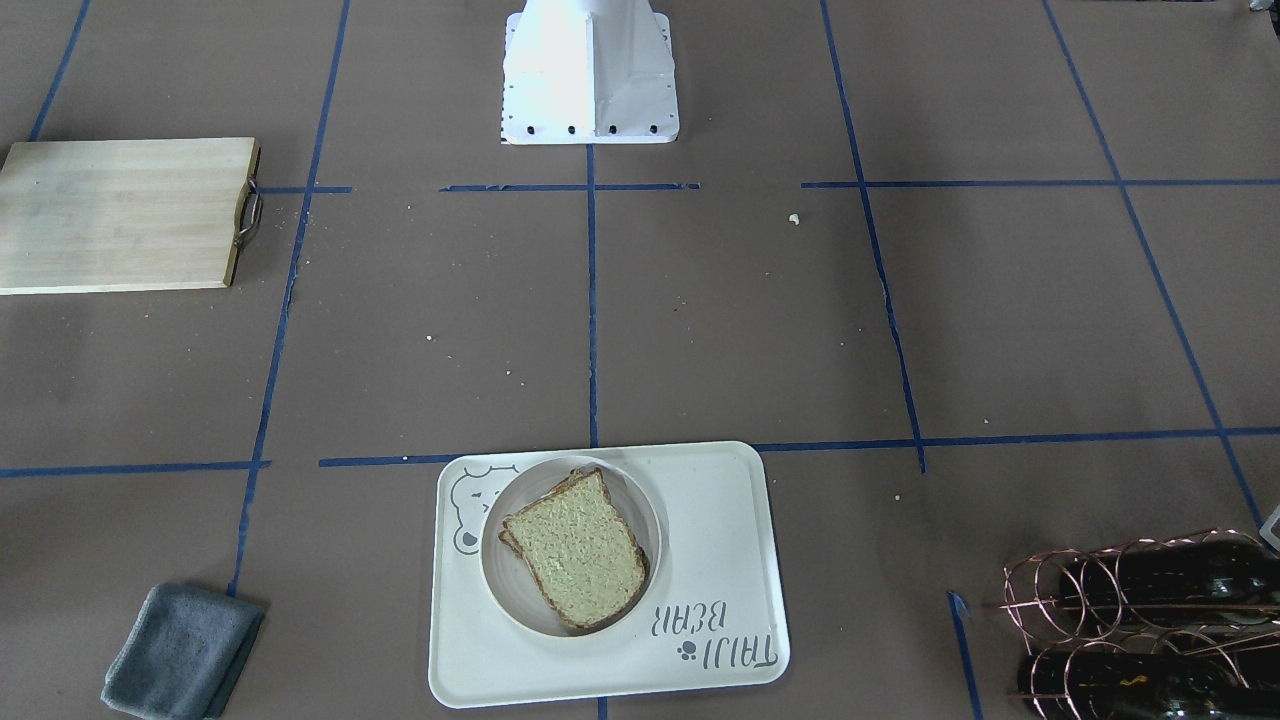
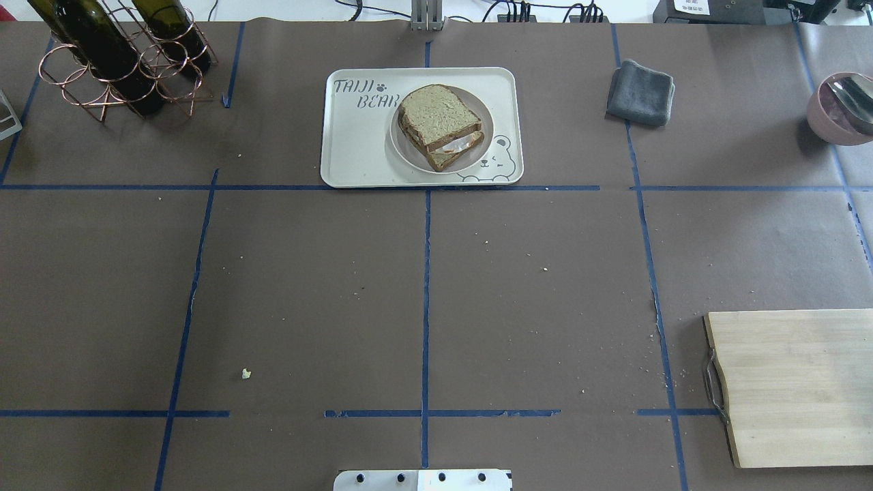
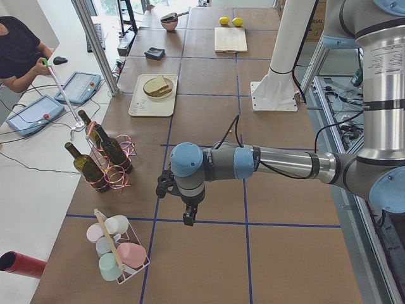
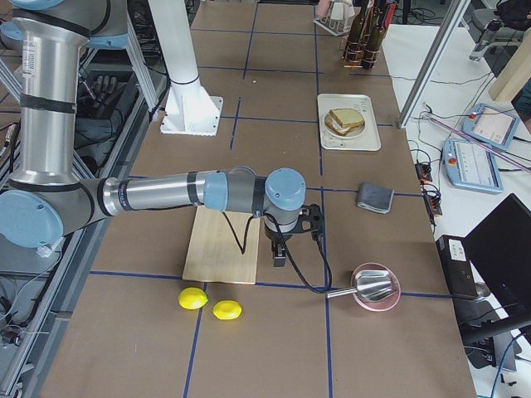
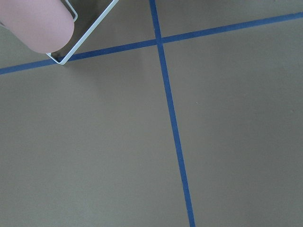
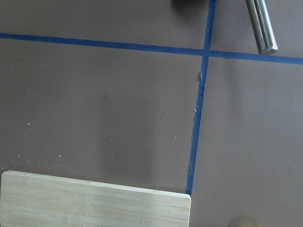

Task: Make sandwich and place on tray

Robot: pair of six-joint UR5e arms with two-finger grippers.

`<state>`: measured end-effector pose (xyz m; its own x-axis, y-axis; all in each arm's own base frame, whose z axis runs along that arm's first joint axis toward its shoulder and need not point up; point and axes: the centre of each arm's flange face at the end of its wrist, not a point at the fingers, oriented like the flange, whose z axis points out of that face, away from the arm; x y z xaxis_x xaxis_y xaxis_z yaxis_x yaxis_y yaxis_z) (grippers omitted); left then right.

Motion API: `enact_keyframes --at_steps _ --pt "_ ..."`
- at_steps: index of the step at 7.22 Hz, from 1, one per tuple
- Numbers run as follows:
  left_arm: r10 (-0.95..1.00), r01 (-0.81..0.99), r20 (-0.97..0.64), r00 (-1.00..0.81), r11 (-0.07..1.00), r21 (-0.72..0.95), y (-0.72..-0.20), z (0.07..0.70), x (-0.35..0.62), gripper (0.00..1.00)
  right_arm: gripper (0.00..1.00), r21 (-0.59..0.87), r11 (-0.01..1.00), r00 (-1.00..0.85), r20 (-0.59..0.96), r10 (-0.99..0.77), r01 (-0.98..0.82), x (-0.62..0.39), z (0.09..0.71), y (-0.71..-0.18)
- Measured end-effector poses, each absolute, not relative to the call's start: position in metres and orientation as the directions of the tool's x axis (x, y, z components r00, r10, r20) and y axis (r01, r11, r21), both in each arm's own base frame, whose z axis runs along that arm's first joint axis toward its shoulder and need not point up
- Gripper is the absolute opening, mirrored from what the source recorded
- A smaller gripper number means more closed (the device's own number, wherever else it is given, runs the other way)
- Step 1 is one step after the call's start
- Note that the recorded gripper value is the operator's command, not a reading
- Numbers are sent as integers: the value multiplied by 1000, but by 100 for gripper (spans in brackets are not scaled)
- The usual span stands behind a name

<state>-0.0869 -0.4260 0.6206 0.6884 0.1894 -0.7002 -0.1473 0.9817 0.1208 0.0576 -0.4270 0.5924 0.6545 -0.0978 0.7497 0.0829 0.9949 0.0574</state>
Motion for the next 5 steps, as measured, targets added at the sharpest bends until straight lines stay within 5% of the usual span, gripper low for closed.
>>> enact_keyframes --at_steps 5 --pt "200 -146 -694 692 980 138 -446 612 -89 100 100 49 995 652 752 -92 83 57 596 -425"
